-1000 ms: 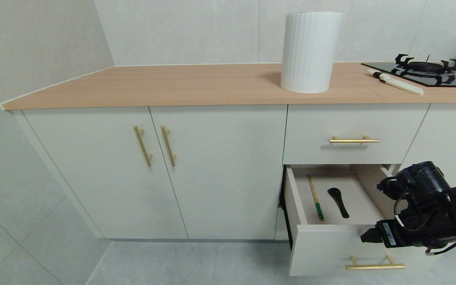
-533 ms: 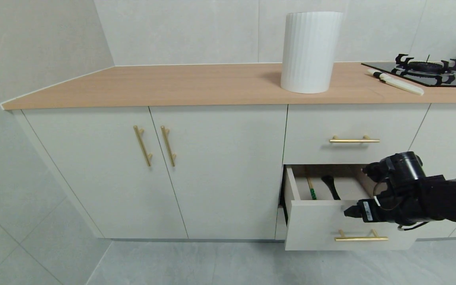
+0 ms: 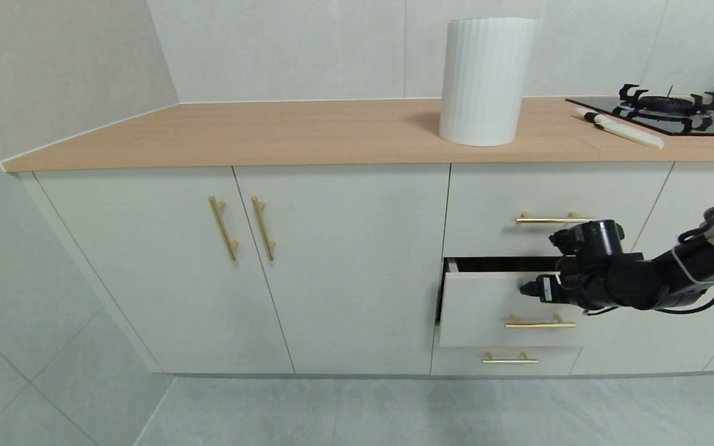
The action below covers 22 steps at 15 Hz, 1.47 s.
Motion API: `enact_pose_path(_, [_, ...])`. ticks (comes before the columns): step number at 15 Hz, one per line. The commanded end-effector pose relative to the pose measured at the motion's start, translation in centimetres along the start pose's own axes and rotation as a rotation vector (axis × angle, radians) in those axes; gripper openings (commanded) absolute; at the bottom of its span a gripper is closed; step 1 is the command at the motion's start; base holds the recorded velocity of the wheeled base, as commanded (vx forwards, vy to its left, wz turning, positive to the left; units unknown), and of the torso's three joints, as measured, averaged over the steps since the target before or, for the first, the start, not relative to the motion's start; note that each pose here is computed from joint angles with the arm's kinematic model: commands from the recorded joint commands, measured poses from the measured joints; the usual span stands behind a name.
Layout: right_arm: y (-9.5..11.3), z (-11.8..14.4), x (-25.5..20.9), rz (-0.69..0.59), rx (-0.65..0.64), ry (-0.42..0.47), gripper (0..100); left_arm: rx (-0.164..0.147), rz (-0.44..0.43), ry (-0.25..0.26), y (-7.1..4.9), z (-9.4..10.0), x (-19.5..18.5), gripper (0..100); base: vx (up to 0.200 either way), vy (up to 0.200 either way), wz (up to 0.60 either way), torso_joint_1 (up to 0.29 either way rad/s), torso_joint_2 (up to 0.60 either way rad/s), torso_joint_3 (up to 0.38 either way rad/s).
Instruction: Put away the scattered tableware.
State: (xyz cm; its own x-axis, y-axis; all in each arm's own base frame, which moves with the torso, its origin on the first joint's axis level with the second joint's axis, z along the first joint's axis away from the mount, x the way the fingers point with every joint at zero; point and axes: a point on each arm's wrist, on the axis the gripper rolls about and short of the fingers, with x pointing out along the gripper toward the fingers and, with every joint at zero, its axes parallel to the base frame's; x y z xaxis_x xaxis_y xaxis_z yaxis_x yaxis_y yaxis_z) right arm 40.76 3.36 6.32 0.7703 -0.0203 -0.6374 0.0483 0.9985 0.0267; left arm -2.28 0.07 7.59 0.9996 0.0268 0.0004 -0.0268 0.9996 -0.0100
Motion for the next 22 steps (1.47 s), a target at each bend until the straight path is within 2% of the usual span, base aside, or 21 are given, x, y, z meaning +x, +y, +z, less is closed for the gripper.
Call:
enact_pose_path(1, [-0.6,-1.3,3.1,-0.012,0.016,-0.023,100,-0.001,0.001,0.000,0.0,0.0,0.0,100,0.000,0.000,0.00,0.000,0.00,0.000])
enact_pose_path(5, [-0.6,-1.2,4.5,-0.005,0.081,-0.142,100,-0.001,0.001,0.000,0.0,0.0,0.0,100,0.000,0.000,0.00,0.000,0.00,0.000])
enact_pose_path(6, [-0.6,-1.0,5.0,-0.007,0.092,-0.200,100,0.001,0.001,-0.001,0.0,0.0,0.0,100,0.000,0.000,0.00,0.000,0.00,0.000])
enact_pose_path(11, [-0.6,0.0,3.7,-0.028,0.101,-0.253,100,-0.001,0.001,0.000,0.0,0.0,0.0,100,0.000,0.000,0.00,0.000,0.00,0.000])
enact_pose_path(15, [-0.8,0.7,-2.4,-0.019,0.101,-0.281,100,-0.001,0.001,0.000,0.0,0.0,0.0,100,0.000,0.000,0.00,0.000,0.00,0.000])
enact_pose_path(17, [-1.2,0.4,-7.8,-0.021,0.105,-0.319,100,-0.001,0.001,-0.001,0.0,0.0,0.0,100,0.000,0.000,0.00,0.000,0.00,0.000])
enact_pose_path(18, [-1.4,0.3,-9.0,-0.027,0.108,-0.332,100,0.001,0.001,0.000,0.0,0.0,0.0,100,0.000,0.000,0.00,0.000,0.00,0.000])
enact_pose_path(19, [-1.8,-0.2,-13.4,-0.069,0.118,-0.405,100,-0.001,0.001,0.000,0.0,0.0,0.0,100,0.000,0.000,0.00,0.000,0.00,0.000])
enact_pose_path(22, [-2.7,-1.5,-21.4,-0.146,0.163,-0.577,100,-0.001,0.001,0.000,0.0,0.0,0.0,100,0.000,0.000,0.00,0.000,0.00,0.000])
